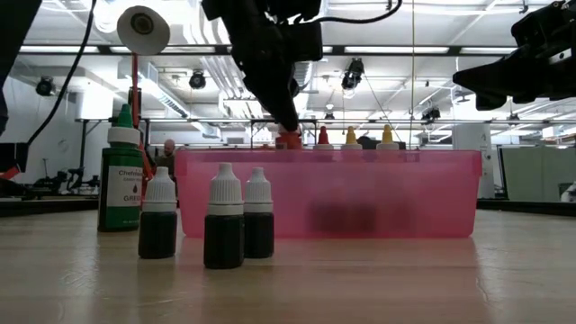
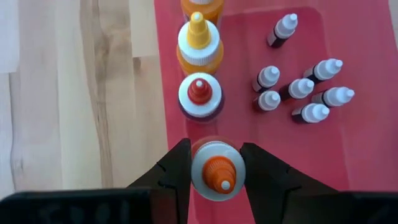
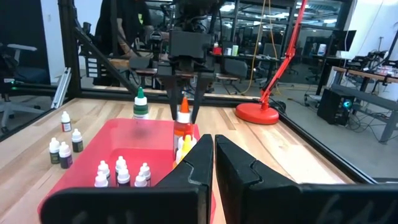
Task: Pick & Place food coloring
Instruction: Put the large orange food coloring bottle into the container
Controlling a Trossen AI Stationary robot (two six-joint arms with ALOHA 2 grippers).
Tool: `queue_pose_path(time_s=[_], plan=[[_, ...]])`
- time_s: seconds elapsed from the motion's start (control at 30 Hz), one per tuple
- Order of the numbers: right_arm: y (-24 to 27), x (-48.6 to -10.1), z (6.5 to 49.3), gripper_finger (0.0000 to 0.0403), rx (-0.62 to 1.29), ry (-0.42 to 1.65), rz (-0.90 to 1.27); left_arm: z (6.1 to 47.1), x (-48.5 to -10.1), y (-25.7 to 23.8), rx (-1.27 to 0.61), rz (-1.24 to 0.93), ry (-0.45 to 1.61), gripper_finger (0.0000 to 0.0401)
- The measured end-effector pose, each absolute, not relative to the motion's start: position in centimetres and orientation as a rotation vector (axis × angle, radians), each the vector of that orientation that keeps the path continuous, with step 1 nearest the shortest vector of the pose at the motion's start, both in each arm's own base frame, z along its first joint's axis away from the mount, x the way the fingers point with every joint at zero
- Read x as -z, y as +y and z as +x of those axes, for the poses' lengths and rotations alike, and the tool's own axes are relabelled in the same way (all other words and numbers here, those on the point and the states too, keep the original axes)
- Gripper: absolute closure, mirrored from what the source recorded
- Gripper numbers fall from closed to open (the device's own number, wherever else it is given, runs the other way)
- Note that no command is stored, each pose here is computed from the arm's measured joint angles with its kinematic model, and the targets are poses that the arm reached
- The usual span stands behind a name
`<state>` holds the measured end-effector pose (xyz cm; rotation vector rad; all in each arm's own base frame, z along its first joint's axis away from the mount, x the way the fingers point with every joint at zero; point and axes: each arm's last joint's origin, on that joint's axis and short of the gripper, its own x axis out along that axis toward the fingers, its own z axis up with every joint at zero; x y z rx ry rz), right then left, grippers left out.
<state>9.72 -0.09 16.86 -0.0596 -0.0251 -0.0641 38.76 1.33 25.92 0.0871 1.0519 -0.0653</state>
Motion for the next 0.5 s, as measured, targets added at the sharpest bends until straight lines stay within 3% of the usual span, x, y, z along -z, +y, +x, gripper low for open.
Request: queue_pose_path(time_s=[0.5], plan=[[-0.1,-16.8,9.7,0.0394,0.065,-0.024,-0.060,39.5,-24.6,1.6,0.063,0.084,1.069,0.0305]])
